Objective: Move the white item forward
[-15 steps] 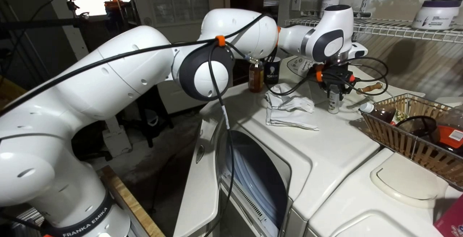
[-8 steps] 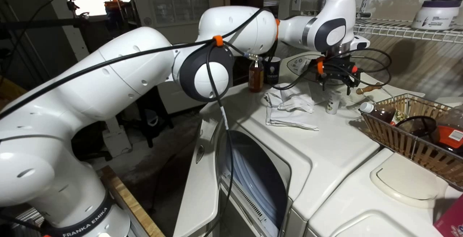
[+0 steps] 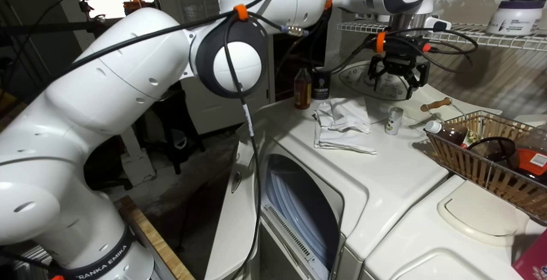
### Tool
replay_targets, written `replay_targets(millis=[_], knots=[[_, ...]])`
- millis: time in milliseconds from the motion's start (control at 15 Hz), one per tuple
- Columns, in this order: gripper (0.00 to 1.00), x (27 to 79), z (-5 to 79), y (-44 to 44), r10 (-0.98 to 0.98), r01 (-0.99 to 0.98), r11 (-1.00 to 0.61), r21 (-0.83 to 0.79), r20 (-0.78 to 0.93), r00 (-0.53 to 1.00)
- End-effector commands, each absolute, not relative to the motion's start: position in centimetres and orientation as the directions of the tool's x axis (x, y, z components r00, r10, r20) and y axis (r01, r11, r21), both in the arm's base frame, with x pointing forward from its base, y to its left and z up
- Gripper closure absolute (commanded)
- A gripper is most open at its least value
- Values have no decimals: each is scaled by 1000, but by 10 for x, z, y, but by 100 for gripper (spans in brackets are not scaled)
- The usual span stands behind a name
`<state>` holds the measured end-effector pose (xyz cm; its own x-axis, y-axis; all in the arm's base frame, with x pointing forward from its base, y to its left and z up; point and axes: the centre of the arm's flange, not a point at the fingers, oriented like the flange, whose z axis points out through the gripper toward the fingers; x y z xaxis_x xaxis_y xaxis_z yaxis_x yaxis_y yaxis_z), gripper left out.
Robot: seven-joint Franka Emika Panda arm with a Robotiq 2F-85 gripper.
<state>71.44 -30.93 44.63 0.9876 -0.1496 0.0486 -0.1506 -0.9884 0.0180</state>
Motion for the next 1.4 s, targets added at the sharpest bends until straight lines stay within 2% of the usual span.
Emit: replay_targets(millis=[0,400,933,1200,1333], knots=[[0,633,455,-299,-235,-235,-969,-80,-9,972],[0,598,486,-319,-300,-290,-941,-171,34,953],[0,554,523,-319,-283,-277,-955,-104,51,958],[0,525,539,-311,-225,-219,-968,-120,34,974],[0,508,544,-305,-121,-113,-983,-143,47,992]])
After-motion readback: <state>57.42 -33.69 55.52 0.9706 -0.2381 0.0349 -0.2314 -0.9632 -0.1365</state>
